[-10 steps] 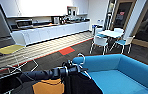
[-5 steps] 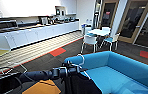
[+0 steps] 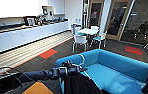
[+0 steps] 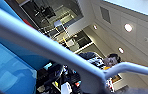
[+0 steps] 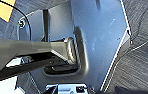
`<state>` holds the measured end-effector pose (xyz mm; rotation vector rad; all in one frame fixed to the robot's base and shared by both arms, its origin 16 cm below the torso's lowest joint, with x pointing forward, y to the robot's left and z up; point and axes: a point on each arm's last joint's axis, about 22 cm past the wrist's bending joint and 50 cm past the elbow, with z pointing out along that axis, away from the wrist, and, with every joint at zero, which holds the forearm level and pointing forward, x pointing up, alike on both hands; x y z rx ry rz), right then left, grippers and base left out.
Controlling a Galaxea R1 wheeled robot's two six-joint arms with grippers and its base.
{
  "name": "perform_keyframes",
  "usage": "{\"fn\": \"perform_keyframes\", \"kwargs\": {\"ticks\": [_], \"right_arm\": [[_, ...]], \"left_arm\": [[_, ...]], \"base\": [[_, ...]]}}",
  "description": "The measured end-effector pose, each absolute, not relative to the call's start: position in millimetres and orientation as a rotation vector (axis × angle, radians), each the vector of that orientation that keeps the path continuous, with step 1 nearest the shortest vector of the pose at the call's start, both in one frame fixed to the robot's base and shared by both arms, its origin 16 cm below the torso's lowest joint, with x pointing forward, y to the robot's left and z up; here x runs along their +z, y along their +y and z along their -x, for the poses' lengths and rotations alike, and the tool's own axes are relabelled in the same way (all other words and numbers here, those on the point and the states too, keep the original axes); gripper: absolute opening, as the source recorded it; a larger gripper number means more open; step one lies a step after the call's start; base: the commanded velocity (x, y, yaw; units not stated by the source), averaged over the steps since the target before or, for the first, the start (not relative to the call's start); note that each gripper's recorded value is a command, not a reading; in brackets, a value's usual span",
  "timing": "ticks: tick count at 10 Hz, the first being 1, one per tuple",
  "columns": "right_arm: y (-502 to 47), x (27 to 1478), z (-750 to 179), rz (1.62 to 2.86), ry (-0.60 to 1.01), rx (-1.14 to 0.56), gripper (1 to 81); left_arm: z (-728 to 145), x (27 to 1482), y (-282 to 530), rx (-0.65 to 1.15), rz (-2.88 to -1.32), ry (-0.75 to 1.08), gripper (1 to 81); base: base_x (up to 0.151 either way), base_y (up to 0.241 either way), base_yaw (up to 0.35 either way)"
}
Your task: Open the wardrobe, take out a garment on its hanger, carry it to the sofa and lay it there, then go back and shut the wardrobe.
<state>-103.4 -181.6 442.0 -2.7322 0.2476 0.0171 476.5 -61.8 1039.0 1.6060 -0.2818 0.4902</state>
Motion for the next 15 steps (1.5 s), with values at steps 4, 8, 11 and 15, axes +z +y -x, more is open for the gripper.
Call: {"fn": "perform_keyframes", "kwargs": {"ticks": [4,8,11,15], "right_arm": [[-177.9,442.2,103.1,2.728,0.248,0.017,81.1],[-179.6,441.7,103.2,2.732,0.247,0.017,81.1],[-180.9,441.1,100.8,2.734,0.246,0.014,81.1],[-172.9,441.8,102.7,2.726,0.244,0.021,81.1]], "left_arm": [[-476.4,1038.7,-61.6,0.493,-1.606,-0.286,1.0],[-479.1,1037.4,-52.9,0.503,-1.616,-0.279,1.0],[-480.1,1036.2,-52.6,0.505,-1.622,-0.279,1.0],[-478.2,1034.2,-54.6,0.501,-1.633,-0.280,1.0]], "base": [[0.000,0.000,-0.291],[0.000,0.000,-0.295],[0.000,0.000,-0.296],[0.049,0.000,-0.076]]}}
